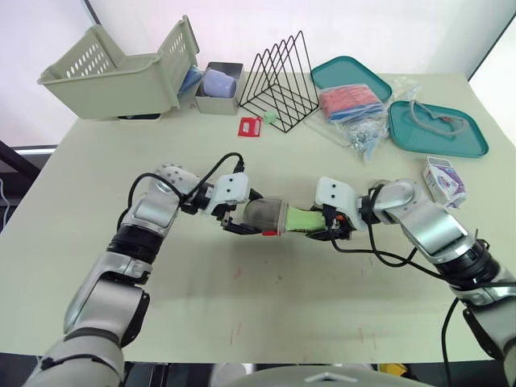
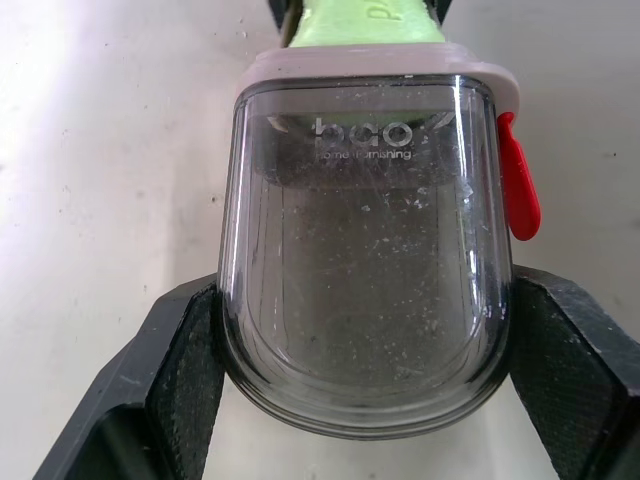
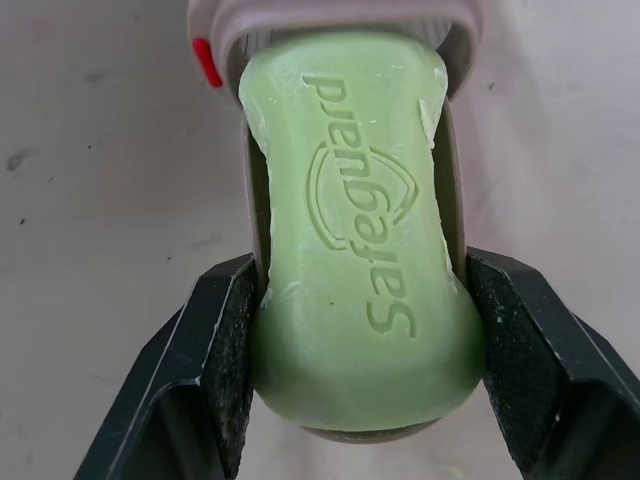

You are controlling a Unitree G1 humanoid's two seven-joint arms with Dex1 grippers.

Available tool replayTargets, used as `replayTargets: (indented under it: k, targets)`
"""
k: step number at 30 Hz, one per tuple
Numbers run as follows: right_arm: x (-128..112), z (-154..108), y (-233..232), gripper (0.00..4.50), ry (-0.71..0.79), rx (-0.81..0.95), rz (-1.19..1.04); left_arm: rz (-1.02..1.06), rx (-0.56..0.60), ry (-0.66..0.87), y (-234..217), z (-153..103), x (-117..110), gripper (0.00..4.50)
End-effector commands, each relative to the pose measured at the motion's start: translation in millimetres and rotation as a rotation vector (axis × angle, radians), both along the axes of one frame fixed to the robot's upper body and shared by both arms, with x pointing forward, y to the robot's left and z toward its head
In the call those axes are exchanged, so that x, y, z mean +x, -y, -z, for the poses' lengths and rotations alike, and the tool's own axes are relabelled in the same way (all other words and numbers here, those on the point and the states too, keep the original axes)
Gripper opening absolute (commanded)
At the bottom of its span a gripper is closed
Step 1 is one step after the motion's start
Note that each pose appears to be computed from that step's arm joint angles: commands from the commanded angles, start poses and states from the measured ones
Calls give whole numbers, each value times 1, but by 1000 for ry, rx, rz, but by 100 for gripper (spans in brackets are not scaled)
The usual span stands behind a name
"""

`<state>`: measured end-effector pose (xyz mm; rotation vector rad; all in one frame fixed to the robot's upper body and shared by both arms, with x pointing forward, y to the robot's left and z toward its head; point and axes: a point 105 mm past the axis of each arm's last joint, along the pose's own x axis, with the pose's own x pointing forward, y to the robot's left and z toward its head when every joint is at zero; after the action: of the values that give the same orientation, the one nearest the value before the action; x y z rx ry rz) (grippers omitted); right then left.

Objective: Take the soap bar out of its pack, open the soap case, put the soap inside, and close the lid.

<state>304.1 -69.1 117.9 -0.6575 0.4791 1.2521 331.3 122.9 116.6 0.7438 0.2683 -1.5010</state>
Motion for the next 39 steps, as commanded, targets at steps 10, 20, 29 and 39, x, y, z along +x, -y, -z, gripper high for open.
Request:
replayTargets:
  k: [10, 20, 29, 39]
  targets:
    - [1, -25, -15, 245, 67, -57, -66, 53, -90, 35, 30, -17, -3, 345]
    - [-3, -40, -25, 441, 85, -10, -94, 39, -98, 47, 34, -15, 0, 345]
    - [-1, -38, -9, 441, 89, -18, -76, 35, -66, 52, 27, -11, 1, 345]
    - [17, -32, 29, 441, 103, -27, 32, 40, -64, 53, 27, -10, 1, 345]
